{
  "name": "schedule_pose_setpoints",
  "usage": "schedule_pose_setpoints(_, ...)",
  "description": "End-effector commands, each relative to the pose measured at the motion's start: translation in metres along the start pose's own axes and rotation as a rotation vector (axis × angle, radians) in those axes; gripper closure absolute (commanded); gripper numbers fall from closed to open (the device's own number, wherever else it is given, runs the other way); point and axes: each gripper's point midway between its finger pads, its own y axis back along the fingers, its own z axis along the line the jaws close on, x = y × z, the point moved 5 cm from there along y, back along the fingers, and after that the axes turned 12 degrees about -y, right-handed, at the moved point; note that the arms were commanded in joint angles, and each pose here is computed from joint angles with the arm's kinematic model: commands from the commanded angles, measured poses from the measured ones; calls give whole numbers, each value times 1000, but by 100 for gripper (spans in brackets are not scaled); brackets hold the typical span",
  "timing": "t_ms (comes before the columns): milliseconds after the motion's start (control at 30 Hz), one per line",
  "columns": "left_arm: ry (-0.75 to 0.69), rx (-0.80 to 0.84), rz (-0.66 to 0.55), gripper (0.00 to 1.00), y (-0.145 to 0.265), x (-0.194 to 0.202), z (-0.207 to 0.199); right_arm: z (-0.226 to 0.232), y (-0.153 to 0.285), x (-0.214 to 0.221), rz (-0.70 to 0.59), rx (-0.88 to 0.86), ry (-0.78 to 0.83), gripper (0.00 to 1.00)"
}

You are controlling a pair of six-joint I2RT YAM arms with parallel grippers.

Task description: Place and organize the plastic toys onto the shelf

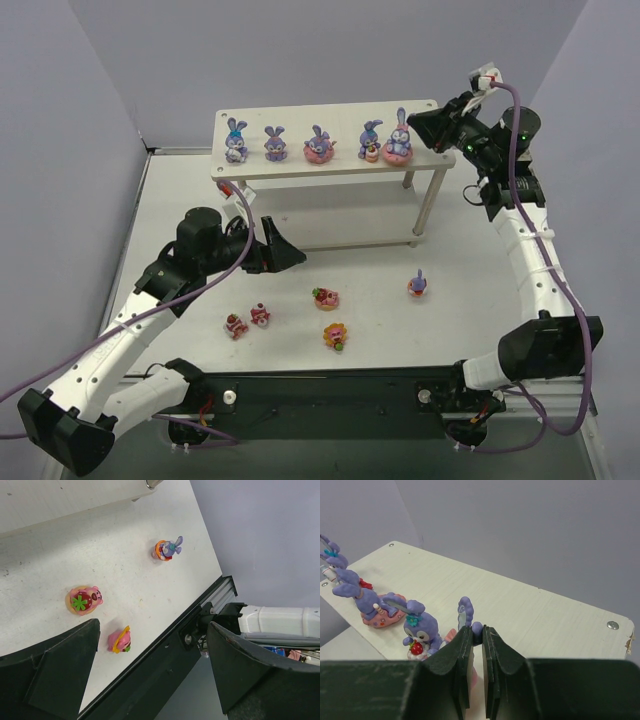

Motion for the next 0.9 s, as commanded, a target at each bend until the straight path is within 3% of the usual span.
schedule_pose_setpoints(0,-19,21,-55,3,3,-11,-4,8,-3,-30,-80,-55,125,100)
schedule_pose_setpoints(600,-11,12,-56,3,1,-14,-1,-12,-6,-24,-51,2,122,100)
schedule_pose_setpoints(867,-7,8,-54,3,0,-14,1,-14,-7,-26,-64,14,113,83)
